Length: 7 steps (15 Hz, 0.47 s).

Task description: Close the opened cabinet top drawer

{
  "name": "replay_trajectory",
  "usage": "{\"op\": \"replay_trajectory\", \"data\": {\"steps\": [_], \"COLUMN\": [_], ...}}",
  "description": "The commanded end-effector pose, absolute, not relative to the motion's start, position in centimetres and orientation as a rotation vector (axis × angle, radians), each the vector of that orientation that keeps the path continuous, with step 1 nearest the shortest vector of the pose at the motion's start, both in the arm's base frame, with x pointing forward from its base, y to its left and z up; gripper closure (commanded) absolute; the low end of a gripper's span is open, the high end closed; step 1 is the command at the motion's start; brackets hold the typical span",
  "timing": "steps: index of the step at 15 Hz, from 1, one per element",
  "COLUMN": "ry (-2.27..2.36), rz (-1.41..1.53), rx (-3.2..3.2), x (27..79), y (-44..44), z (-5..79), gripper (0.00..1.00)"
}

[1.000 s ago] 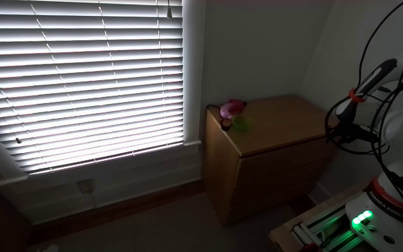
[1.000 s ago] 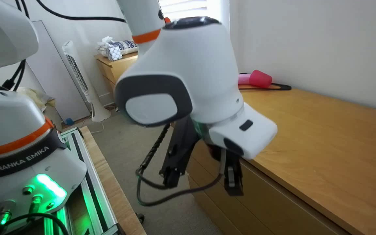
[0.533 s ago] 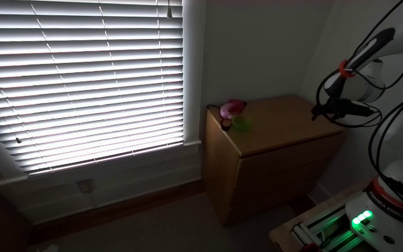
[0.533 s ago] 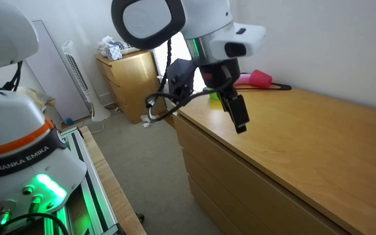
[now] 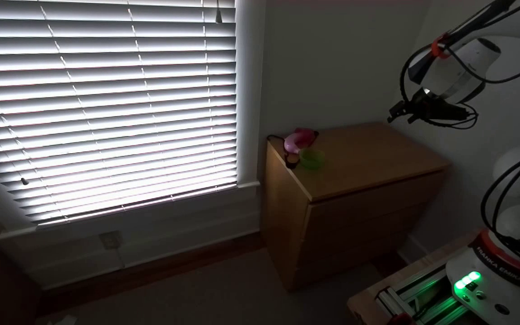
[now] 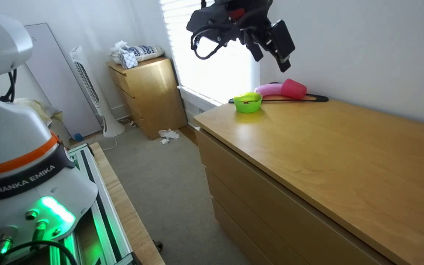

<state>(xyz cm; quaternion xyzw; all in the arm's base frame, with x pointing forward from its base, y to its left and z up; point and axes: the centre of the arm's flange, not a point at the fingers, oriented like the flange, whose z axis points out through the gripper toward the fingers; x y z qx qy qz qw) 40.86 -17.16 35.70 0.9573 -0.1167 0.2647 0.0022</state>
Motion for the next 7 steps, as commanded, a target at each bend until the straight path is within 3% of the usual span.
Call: {"op": "replay_trajectory", "data": {"steps": [1, 7], "ry": [-0.36, -0.359], "rz": [0.849, 0.85], "rx": [3.002, 3.003], "x": [40.81, 40.64], "y": [-17.2, -17.23], "z": [36.43, 36.47], "gripper": [0.0, 0.0]}}
